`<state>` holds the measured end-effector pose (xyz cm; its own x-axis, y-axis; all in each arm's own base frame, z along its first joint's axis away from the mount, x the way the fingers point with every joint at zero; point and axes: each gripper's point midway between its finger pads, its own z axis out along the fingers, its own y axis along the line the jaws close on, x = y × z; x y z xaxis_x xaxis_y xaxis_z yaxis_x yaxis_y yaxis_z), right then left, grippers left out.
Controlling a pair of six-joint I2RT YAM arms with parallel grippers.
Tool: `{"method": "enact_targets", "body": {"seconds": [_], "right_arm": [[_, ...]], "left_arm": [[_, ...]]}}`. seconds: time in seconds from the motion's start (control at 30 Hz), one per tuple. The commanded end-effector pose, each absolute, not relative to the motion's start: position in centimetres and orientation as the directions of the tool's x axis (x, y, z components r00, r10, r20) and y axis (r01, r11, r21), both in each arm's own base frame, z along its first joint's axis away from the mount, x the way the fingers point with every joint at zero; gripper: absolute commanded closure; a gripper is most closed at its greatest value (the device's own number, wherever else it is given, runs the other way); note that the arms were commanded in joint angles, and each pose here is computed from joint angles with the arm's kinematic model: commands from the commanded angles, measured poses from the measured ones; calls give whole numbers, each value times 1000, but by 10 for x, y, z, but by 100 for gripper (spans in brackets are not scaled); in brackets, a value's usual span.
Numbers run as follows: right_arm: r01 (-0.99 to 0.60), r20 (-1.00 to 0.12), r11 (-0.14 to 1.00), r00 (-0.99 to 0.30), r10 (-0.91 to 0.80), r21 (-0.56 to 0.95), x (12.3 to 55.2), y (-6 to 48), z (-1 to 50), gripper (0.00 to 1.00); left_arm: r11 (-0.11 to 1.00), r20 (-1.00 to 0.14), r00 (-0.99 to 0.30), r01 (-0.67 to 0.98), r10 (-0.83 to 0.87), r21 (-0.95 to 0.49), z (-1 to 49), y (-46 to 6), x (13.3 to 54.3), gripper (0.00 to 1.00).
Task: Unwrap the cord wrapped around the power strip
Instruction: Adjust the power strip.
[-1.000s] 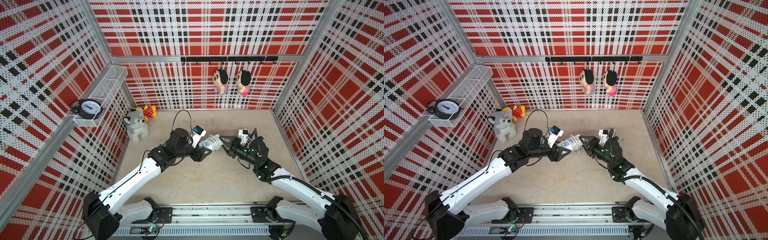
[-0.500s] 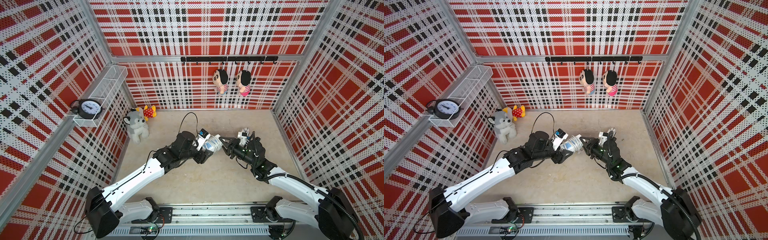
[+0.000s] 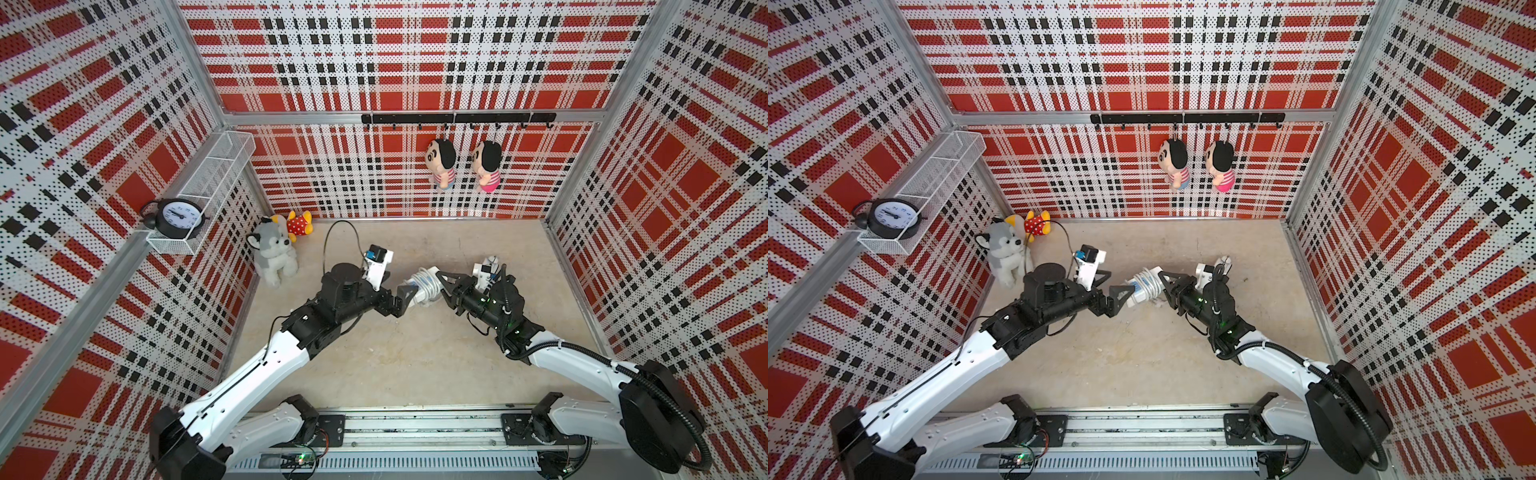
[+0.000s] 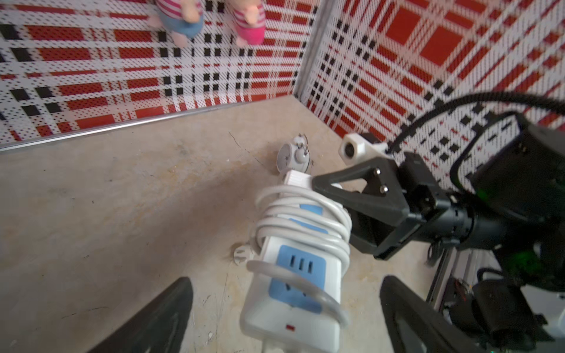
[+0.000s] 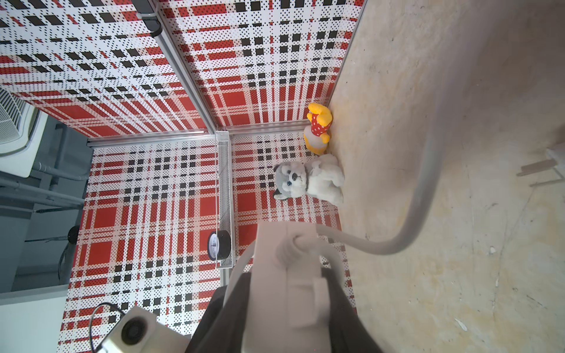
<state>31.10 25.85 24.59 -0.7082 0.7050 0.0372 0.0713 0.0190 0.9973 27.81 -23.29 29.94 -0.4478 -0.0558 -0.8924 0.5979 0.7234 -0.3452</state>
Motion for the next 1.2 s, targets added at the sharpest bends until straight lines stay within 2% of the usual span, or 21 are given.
{"method": "enact_targets", "body": {"seconds": [0.0, 0.07, 0.17, 0.27, 0.33, 0.43, 0.6, 0.8, 0.87, 0.97, 1.17], "right_arm": [[-30, 11, -43, -681, 732, 999, 318, 256, 280, 100], [-40, 2, -39, -673, 740, 998, 320, 254, 280, 100], [-56, -16, -30, -668, 744, 998, 321, 254, 281, 100], [-65, -26, -23, -667, 744, 998, 322, 255, 280, 100], [-72, -30, -25, -669, 742, 997, 323, 256, 280, 100], [-81, -34, -27, -674, 738, 996, 324, 259, 280, 100], [-91, -34, -39, -684, 729, 995, 326, 263, 283, 100], [-96, -32, -46, -683, 729, 994, 324, 262, 287, 100], [-98, -34, -45, -682, 731, 994, 324, 260, 288, 100], [-104, -37, -47, -681, 731, 993, 322, 260, 291, 100], [-116, -42, -51, -683, 729, 992, 319, 259, 296, 100]], "left_arm": [[677, -789, -509, 448, -345, -584, 310, -200, 292, 2], [600, -680, -578, 367, -452, -711, 296, -189, 292, 1], [427, -499, -654, 284, -569, -859, 281, -191, 282, 9], [193, -326, -711, 264, -624, -945, 280, -206, 262, 16], [117, -276, -725, 264, -631, -958, 284, -212, 252, 19], [90, -267, -729, 273, -631, -958, 286, -219, 245, 20], [8, -221, -738, 280, -637, -960, 290, -223, 242, 30], [-1, -203, -746, 264, -634, -965, 285, -227, 246, 37], [4, -201, -751, 255, -629, -967, 282, -229, 247, 35], [18, -193, -758, 233, -623, -972, 274, -231, 250, 26], [61, -210, -763, 219, -611, -974, 267, -239, 259, 25]]}}
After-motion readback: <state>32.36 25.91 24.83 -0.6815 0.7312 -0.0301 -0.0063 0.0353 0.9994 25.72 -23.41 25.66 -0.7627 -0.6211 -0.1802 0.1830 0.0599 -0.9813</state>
